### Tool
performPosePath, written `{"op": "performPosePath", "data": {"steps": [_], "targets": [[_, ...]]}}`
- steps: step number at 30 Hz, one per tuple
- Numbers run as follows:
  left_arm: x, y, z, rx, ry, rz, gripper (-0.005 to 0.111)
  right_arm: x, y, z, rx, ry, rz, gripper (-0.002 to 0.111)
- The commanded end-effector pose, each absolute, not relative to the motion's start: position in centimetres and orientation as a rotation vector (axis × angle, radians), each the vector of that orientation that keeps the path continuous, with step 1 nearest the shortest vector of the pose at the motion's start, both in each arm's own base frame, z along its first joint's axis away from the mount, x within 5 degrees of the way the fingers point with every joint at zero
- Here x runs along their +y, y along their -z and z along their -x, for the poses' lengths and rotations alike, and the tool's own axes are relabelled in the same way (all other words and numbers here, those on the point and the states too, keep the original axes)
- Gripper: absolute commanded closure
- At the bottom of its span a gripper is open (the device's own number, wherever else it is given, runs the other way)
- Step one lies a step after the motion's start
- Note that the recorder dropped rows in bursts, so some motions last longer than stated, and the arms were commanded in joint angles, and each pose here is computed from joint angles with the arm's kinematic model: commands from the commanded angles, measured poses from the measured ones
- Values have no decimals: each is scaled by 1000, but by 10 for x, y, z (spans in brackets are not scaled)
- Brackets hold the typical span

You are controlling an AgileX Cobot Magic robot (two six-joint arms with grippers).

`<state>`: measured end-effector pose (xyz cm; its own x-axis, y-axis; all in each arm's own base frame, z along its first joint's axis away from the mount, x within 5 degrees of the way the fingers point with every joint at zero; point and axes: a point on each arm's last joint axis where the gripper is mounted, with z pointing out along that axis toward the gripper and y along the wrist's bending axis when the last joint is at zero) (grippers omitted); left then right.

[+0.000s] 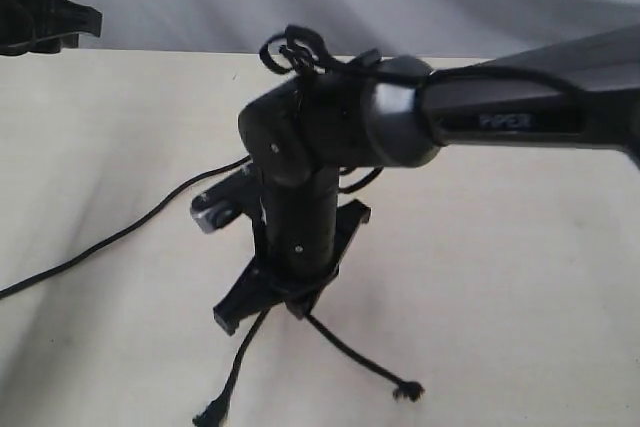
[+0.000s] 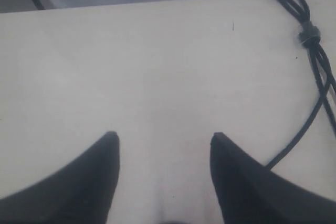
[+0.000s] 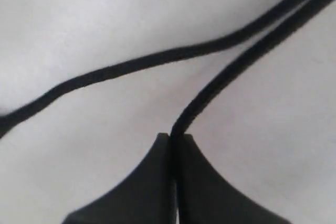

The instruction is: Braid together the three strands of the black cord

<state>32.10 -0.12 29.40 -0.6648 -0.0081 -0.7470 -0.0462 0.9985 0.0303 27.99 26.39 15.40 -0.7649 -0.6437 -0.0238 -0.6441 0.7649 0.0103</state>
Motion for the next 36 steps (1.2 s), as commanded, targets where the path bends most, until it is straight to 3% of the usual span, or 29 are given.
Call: {"op": "performPosePath", "data": {"steps": [1, 5, 9, 18, 28, 36], "targets": [[0, -296, -319, 2286, -55, 43, 56, 234, -217, -301, 2748, 176, 835, 109], [0, -296, -319, 2286, -55, 43, 56, 189, -249, -324, 2675, 323, 517, 109], [0, -296, -319, 2286, -55, 43, 56, 144, -251, -345, 2706, 401, 321, 109], [-1, -296, -319, 2287, -53, 45, 56, 62, -185, -368, 2870, 484, -16, 109], [-1, -296, -319, 2287, -34, 61, 56, 52, -119, -373, 3022, 593, 9, 109], [-1, -295, -318, 2298, -34, 65, 56, 46, -105, -371, 3013, 742, -126, 108]]}}
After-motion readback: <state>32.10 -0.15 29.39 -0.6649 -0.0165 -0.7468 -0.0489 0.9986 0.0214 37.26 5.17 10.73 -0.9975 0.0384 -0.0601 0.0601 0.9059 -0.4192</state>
